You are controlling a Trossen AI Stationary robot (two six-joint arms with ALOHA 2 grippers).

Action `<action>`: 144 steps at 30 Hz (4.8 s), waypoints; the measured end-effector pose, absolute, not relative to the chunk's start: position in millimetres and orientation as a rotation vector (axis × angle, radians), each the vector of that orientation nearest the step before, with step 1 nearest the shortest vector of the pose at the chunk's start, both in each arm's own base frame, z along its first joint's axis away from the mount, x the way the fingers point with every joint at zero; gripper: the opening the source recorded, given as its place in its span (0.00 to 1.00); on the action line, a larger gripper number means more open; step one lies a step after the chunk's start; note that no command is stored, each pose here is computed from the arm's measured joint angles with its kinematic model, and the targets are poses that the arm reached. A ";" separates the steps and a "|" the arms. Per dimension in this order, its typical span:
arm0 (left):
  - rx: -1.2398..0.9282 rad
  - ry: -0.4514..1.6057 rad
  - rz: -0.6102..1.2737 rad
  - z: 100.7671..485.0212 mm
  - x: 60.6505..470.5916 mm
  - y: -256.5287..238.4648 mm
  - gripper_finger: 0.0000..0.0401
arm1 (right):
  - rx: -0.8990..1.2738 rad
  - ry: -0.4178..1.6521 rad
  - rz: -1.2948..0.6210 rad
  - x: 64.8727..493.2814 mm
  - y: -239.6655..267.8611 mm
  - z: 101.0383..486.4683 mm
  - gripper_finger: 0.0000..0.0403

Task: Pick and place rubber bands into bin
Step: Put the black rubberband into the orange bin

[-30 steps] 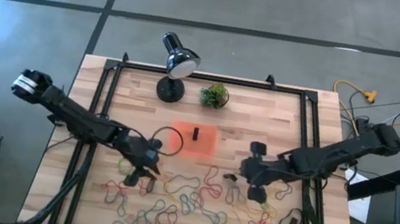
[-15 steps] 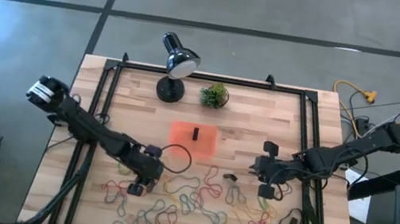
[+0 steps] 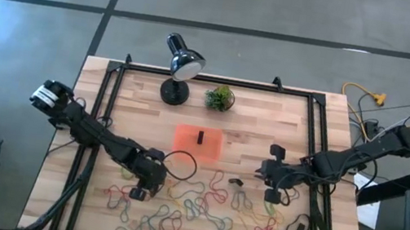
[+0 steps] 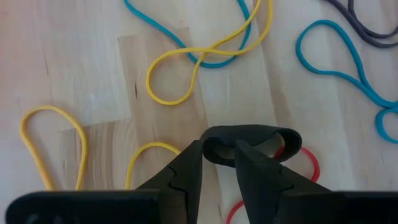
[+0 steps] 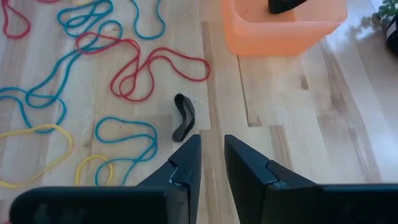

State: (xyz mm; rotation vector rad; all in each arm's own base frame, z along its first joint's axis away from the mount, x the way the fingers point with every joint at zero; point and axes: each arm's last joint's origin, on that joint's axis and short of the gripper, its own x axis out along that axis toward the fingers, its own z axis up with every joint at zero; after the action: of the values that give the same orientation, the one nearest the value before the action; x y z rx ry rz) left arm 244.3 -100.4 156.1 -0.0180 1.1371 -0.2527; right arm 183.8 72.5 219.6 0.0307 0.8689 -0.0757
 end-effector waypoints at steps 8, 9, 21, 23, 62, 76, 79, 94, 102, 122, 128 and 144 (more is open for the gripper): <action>-0.019 1.143 -0.258 155.0 244.1 -100.9 0.19 | 0.037 0.864 -0.077 184.6 72.8 219.6 0.16; -0.022 1.143 -0.263 155.5 244.1 -101.0 0.19 | 0.037 0.864 -0.076 184.6 72.8 219.6 0.16; -0.031 1.207 -0.291 154.3 239.0 -100.4 0.19 | 0.044 0.855 -0.075 185.2 73.1 219.8 0.15; -0.029 1.221 -0.289 154.6 237.6 -99.8 0.19 | 0.047 0.843 -0.071 186.1 73.5 220.5 0.15; 0.063 1.035 -0.288 195.8 263.5 -107.7 0.00 | 0.044 0.848 -0.071 183.1 72.2 204.1 0.15; 0.628 0.707 0.322 240.5 291.7 -90.7 0.00 | 0.053 0.837 -0.071 180.5 71.0 190.3 0.14; 0.640 0.722 0.384 240.1 294.3 -78.7 0.00 | 0.053 0.837 -0.071 180.4 71.0 190.0 0.14; 0.562 0.752 0.544 213.9 296.5 -27.5 0.00 | 0.053 0.834 -0.071 180.7 71.0 190.2 0.14; 0.547 0.753 0.493 212.2 297.0 -28.5 0.00 | 0.042 0.810 -0.089 182.0 70.7 191.4 0.14; 0.514 0.759 0.396 209.7 297.4 -30.8 0.17 | 0.044 0.806 -0.090 182.2 70.8 191.6 0.14; 0.505 0.740 0.392 216.2 300.8 -31.5 0.20 | 0.051 0.805 -0.091 182.4 70.9 191.7 0.14; 0.504 0.701 0.357 224.9 303.1 -45.3 0.20 | 0.077 0.626 0.033 192.9 77.4 182.3 0.14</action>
State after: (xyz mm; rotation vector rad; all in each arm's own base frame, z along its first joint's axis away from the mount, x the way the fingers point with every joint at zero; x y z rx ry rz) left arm 303.1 -45.3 224.9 0.5035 0.7007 0.3575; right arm 192.9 77.4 182.3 0.0767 0.6258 0.0326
